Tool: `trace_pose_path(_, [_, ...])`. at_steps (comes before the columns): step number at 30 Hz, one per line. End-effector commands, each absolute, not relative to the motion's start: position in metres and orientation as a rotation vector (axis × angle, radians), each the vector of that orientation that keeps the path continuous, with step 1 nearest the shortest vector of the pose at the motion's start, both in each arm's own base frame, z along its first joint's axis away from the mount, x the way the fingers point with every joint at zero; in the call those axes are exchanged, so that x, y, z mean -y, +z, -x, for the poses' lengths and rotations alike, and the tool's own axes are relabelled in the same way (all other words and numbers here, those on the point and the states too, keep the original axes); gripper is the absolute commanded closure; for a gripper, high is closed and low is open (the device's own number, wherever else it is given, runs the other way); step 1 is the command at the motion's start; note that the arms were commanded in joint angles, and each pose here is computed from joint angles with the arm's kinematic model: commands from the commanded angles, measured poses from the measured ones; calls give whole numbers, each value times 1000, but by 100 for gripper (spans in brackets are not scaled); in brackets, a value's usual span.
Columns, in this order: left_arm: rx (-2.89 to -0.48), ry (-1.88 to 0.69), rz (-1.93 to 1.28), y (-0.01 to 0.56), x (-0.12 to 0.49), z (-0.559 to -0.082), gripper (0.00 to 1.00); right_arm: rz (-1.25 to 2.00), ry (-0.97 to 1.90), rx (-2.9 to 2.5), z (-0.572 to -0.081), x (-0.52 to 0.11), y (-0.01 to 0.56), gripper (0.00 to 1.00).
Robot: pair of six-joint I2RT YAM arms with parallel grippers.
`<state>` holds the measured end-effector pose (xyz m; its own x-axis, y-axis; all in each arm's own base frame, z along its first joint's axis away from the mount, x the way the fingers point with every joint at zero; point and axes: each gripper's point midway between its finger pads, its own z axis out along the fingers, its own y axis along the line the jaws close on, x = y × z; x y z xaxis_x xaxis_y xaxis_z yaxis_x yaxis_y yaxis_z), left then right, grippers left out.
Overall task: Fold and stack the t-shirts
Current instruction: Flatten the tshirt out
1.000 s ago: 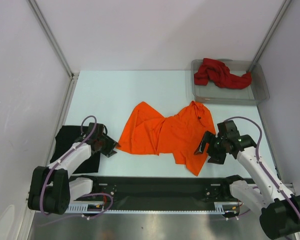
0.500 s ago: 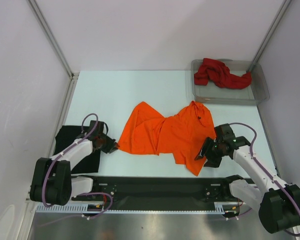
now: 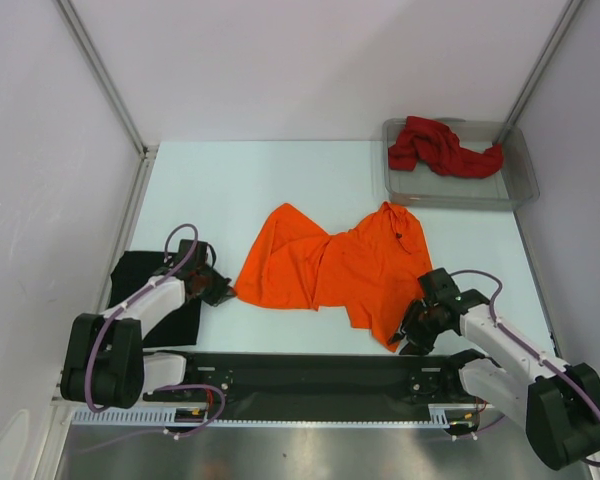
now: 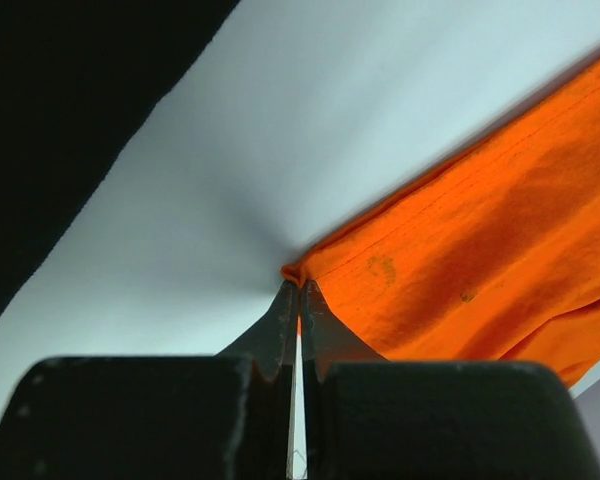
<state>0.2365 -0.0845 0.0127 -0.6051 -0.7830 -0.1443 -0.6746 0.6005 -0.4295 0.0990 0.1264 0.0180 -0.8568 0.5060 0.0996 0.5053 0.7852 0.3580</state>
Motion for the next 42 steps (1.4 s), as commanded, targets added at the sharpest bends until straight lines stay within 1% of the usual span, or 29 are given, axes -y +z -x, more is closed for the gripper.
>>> trace_pose_path(1, [-2468,-488,1133,26,80,-248,100,-892,626,-2923,-104,-130,17,55])
trace_pose_path(4, [-2459,-508,1124,31,82,-248,100,-923,650,-2909,-105,-133,13,56])
trace_pose_path(5, [-2458,-507,1124,32,82,-248,100,-929,665,-2901,-106,-134,13,58])
trace_pose_path(10, [-2441,-500,1086,41,79,-248,100,-991,637,-2896,-106,-133,5,59])
trace_pose_path(13, [-2448,-495,1073,41,78,-245,100,-1032,597,-2881,-105,-128,2,63])
trace_pose_path(16, [-2450,-493,1061,40,78,-243,100,-1043,561,-2871,-103,-123,2,72])
trace_pose_path(17, [-2447,-492,1055,41,78,-243,100,-1045,553,-2862,-105,-122,2,73])
trace_pose_path(18, [-2449,-486,1051,40,77,-242,100,-1042,552,-2859,-105,-122,2,77])
trace_pose_path(19, [-2452,-487,1045,40,77,-242,100,-1038,555,-2851,-106,-121,3,82])
trace_pose_path(21, [-2453,-481,1036,41,76,-242,100,-1035,544,-2844,-107,-120,3,86])
trace_pose_path(22, [-2452,-481,1030,42,76,-242,100,-1022,542,-2841,-108,-120,4,90])
trace_pose_path(24, [-2456,-476,1017,43,76,-243,100,-999,538,-2822,-114,-119,9,94])
trace_pose_path(25, [-2457,-473,1012,44,75,-243,100,-994,534,-2813,-116,-118,11,100])
trace_pose_path(34, [-2447,-455,923,59,73,-249,100,-879,590,-2713,-142,-116,39,100])
trace_pose_path(37, [-2434,-423,855,74,68,-253,100,-790,600,-2644,-163,-114,67,100])
trace_pose_path(39, [-2384,-371,790,96,59,-261,100,-704,594,-2545,-189,-112,105,100])
trace_pose_path(40, [-2391,-361,766,103,58,-259,100,-650,544,-2530,-197,-105,115,100])
trace_pose_path(41, [-2359,-312,717,116,50,-262,100,-604,562,-2442,-216,-104,153,100])
trace_pose_path(42, [-2299,-276,698,141,43,-272,100,-583,546,-2410,-225,-100,169,100])
